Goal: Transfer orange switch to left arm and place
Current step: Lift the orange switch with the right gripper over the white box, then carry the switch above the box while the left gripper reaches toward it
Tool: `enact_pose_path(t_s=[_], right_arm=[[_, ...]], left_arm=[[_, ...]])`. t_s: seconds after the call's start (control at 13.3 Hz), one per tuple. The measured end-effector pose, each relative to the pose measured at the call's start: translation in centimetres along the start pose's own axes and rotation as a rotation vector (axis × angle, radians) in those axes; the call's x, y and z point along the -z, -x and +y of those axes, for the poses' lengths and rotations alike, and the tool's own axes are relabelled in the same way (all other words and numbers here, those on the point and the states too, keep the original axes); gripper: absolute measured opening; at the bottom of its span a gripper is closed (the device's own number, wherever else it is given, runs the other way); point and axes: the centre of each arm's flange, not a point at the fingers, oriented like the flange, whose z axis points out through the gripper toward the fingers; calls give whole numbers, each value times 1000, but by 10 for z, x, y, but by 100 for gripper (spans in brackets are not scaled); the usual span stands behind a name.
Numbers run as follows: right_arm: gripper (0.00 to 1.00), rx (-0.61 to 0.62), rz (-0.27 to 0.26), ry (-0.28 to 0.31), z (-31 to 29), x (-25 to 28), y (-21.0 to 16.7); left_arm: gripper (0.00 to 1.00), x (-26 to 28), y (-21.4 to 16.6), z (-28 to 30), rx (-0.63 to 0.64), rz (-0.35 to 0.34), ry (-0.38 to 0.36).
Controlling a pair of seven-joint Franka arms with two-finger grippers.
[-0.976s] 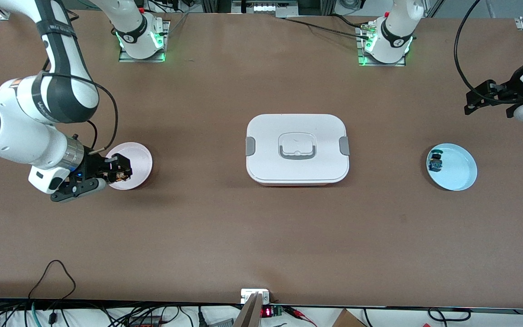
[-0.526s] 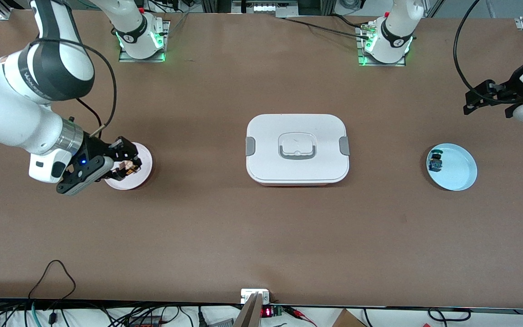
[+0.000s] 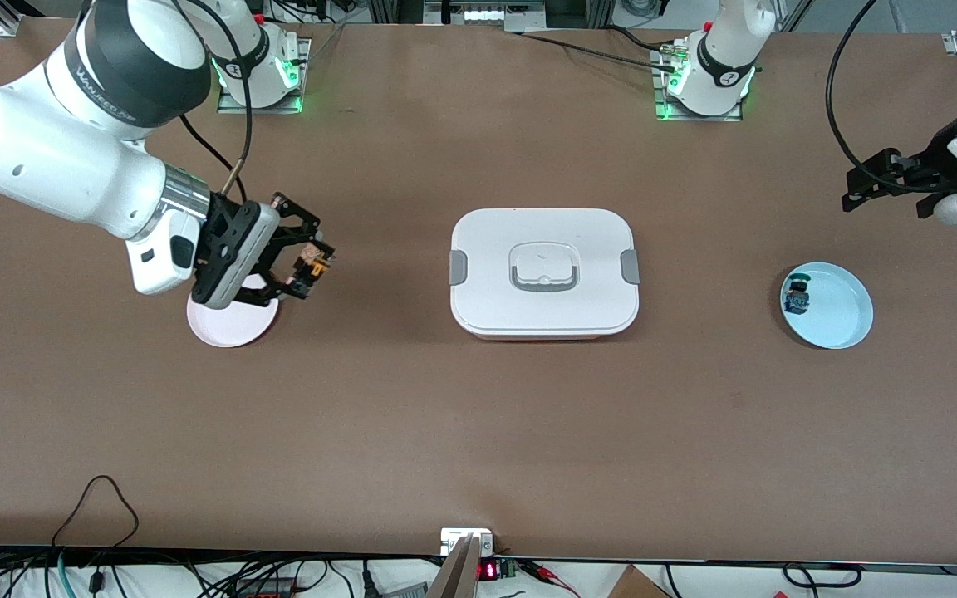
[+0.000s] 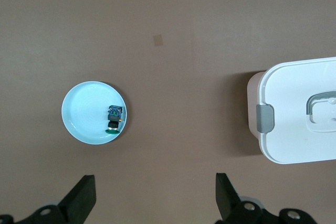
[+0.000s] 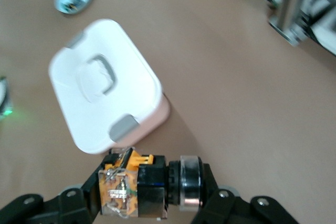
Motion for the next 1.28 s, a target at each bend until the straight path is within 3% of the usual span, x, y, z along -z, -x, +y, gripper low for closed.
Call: enact_pose_path(t_s=[0.45, 0.6, 0.83, 1.13, 1.28], right_arm=[[72, 256, 340, -239, -8, -52, -20], [72, 309, 447, -266, -19, -78, -31], [72, 354, 604, -313, -40, -108, -45], [72, 356, 683, -346, -51, -130, -52], [72, 363, 715, -355, -55, -136, -58]], left_arm=[[100, -37, -20, -5, 8, -81, 2], [100, -51, -20, -4, 7, -144, 6], [100, -48, -15, 5, -6, -178, 35], [100, -49, -1, 28, -11, -293, 273], [100, -46, -1, 43, 1, -306, 462]])
